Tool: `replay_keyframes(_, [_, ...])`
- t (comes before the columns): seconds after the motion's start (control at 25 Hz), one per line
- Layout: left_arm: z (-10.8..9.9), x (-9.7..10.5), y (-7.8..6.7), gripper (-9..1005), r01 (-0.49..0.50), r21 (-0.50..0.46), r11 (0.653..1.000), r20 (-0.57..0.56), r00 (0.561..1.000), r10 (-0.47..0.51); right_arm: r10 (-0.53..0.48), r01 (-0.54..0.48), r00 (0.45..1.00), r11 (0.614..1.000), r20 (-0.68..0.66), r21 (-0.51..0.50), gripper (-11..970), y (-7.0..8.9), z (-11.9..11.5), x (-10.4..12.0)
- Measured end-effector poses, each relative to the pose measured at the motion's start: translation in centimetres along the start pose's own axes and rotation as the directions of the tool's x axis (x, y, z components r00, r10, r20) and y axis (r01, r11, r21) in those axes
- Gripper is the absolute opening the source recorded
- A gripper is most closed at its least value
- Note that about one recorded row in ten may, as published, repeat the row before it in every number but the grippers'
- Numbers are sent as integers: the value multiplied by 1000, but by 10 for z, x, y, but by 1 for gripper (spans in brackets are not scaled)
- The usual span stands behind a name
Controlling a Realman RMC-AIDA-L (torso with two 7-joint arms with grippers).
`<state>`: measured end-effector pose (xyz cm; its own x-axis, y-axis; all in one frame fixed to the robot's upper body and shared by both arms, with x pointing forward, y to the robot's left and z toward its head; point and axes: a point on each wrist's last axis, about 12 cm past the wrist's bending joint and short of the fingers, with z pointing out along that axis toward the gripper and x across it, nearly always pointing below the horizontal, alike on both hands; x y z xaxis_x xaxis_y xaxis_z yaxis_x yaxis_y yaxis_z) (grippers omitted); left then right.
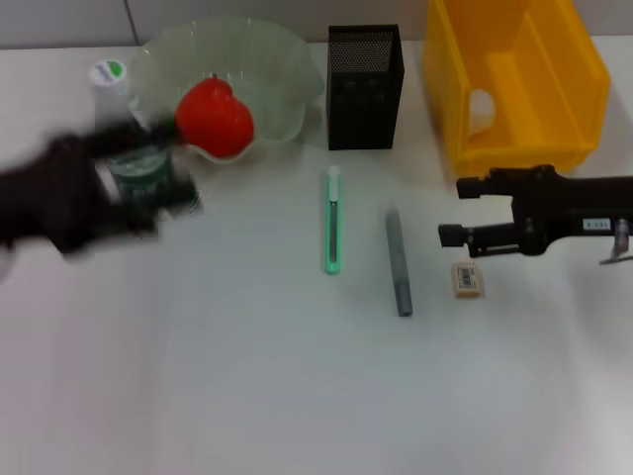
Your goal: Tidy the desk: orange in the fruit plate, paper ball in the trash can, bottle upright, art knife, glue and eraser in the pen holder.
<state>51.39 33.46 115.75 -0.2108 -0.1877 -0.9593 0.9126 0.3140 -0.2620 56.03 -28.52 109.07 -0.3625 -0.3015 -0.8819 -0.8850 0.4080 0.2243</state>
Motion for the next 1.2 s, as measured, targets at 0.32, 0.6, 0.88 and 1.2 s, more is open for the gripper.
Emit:
replay_keyframes(0.32, [23, 98, -23, 811, -17, 44, 999, -260, 965, 28, 136, -139, 978, 990, -160, -7, 832, -9, 20, -65])
replay_keyframes(0.6, [19, 122, -29, 811, -49, 14, 999, -282, 958, 51, 234, -196, 874, 972, -426, 131, 832, -1, 58, -146])
replay_keyframes(0.88, [18, 128, -30, 811, -63, -1, 998, -285, 957, 60, 265, -134, 745, 958, -612, 252, 832, 13, 108, -197])
replay_keyframes(1.2, [19, 130, -31, 811, -62, -5, 998, -285, 957, 58, 236, 13, 673, 944, -701, 329, 831, 27, 166, -187])
